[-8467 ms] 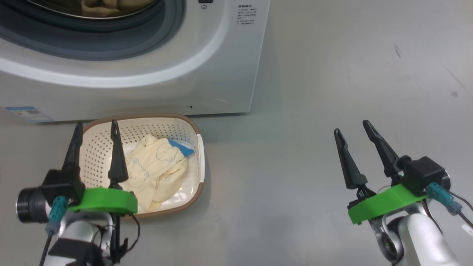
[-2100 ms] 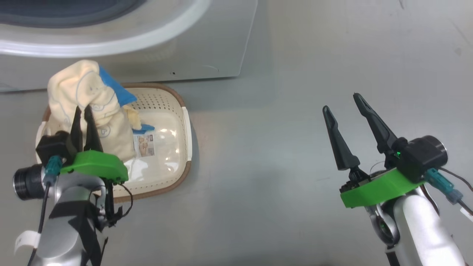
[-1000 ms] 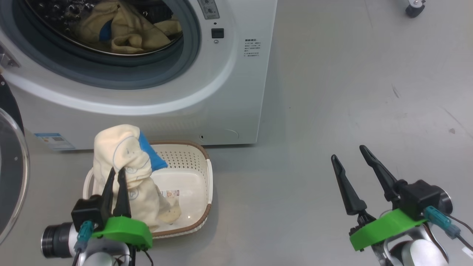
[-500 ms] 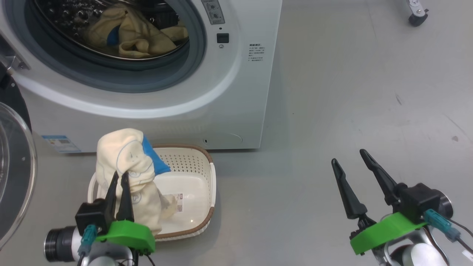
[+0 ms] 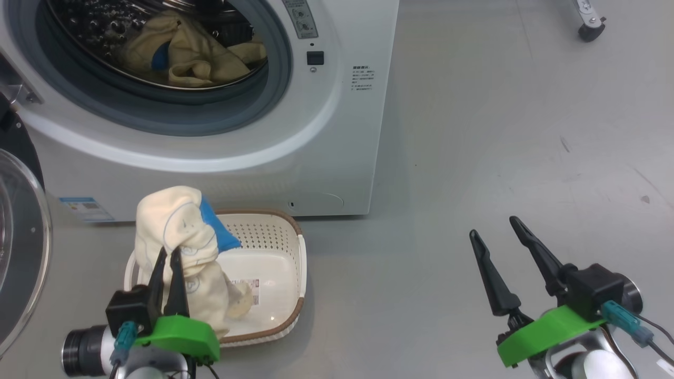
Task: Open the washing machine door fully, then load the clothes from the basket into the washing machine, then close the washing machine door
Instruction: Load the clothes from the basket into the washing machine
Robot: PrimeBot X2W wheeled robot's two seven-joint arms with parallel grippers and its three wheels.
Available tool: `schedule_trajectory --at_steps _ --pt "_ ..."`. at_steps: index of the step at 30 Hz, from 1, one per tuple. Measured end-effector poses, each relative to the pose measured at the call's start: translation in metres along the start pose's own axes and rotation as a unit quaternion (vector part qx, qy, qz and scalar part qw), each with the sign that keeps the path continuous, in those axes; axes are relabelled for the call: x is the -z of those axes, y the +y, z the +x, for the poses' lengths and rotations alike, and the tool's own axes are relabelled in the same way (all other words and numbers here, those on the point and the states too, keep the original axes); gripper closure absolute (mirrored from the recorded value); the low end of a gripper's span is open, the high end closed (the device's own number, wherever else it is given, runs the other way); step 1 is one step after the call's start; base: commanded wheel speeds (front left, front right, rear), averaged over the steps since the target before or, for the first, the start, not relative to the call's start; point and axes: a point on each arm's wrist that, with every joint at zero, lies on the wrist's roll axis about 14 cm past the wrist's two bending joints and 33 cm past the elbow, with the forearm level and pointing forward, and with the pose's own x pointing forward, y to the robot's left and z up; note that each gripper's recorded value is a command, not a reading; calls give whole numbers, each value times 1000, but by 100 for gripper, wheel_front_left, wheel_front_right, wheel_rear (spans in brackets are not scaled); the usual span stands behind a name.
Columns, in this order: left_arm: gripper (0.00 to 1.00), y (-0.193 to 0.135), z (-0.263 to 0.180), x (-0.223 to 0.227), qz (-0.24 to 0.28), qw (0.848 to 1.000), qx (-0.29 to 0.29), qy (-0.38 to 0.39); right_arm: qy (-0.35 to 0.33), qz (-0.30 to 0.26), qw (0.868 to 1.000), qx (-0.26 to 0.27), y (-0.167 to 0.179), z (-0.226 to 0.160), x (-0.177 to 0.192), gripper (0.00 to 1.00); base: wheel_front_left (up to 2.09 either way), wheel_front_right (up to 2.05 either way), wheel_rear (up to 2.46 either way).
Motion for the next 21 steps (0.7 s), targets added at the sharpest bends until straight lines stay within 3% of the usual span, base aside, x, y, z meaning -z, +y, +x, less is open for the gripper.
schedule_trajectory --at_steps 8,21 --pt "100 2 6 9 -7 1000 -3 21 12 2 1000 -1 1 -3 6 0 0 0 0" --pt "100 6 74 10 -12 998 11 58 32 16 999 8 -5 6 21 0 0 0 0"
